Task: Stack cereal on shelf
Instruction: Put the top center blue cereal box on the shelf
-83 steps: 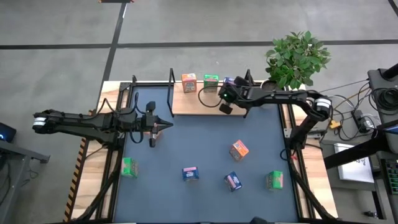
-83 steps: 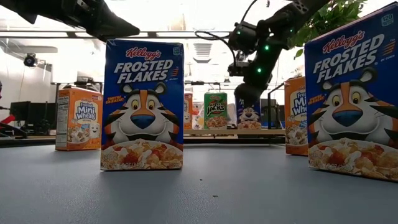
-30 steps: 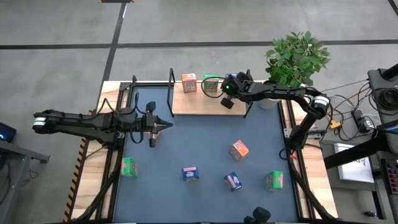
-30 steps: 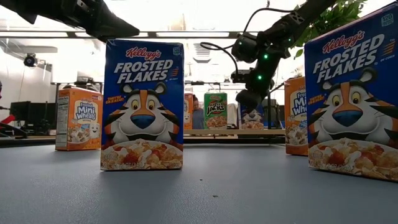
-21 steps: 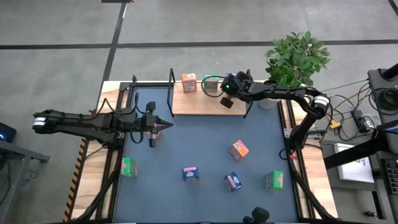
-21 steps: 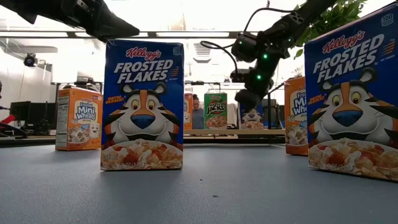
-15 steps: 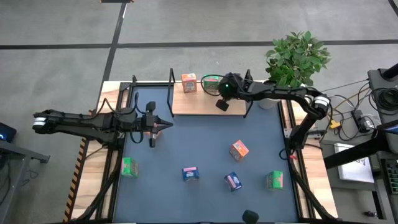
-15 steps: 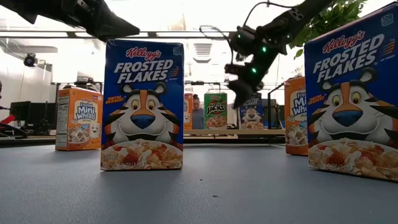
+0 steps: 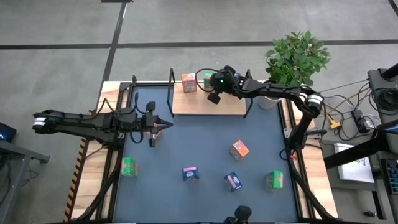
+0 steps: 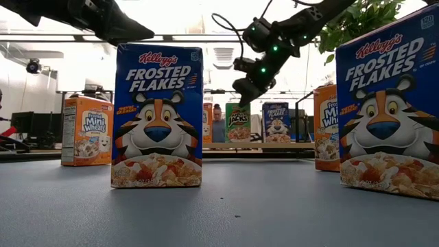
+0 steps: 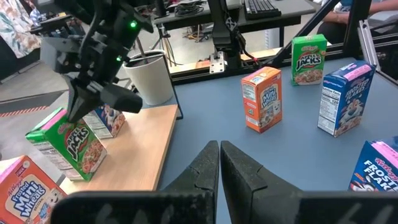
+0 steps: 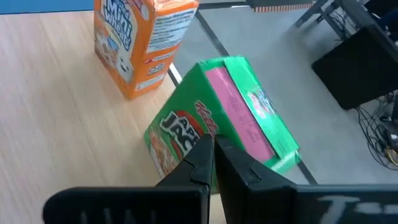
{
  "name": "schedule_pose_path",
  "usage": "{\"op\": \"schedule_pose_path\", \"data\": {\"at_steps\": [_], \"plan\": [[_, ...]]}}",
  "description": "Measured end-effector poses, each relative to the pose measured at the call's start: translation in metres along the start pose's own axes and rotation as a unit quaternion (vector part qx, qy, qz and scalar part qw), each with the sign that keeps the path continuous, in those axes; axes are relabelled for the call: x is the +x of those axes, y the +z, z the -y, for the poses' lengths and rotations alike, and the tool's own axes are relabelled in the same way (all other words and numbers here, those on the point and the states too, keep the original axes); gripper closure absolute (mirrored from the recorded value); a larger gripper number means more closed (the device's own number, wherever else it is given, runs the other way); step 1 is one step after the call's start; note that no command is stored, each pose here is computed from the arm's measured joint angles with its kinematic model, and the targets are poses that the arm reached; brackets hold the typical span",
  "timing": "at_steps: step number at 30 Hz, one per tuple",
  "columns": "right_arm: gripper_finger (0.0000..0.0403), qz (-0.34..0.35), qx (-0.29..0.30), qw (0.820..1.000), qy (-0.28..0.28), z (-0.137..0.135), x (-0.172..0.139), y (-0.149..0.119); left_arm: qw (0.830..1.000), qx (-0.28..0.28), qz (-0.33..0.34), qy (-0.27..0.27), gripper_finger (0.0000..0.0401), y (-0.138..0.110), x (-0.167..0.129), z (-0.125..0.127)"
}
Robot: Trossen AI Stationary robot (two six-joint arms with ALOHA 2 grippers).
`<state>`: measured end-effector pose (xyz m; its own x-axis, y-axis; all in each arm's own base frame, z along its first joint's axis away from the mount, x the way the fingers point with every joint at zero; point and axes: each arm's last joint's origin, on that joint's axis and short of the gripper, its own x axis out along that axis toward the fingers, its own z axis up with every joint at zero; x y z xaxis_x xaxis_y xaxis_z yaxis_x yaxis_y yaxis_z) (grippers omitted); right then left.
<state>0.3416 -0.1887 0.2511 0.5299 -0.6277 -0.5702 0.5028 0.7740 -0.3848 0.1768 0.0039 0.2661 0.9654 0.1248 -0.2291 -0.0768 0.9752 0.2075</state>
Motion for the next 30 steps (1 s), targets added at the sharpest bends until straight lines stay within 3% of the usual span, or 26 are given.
{"op": "schedule_pose_path", "data": {"at_steps": [14, 19, 25, 27, 30], "plan": [[0.0394, -0.013, -0.012, 1.0, 0.005, -0.003, 0.007, 0.002, 1.0, 0.0, -0.003, -0.001, 0.0401, -0.001, 0.0, 0.0], [0.0394, -0.022, -0.027, 0.999, 0.019, -0.009, -0.008, 0.01, 1.0, -0.017, -0.005, -0.001, 0.0401, -0.001, 0.0, 0.0], [0.0394, -0.034, -0.044, 0.997, 0.049, -0.023, -0.04, 0.014, 0.988, -0.139, -0.048, 0.037, 0.0401, -0.007, -0.001, -0.001], [0.0394, -0.04, -0.049, 0.996, 0.062, -0.031, -0.054, 0.015, 0.977, -0.181, -0.096, 0.055, 0.0401, -0.006, -0.005, -0.003], [0.0394, -0.045, -0.058, 0.994, 0.083, -0.043, -0.073, 0.016, 0.958, -0.198, -0.185, 0.095, 0.0394, -0.003, -0.014, -0.006]]}}
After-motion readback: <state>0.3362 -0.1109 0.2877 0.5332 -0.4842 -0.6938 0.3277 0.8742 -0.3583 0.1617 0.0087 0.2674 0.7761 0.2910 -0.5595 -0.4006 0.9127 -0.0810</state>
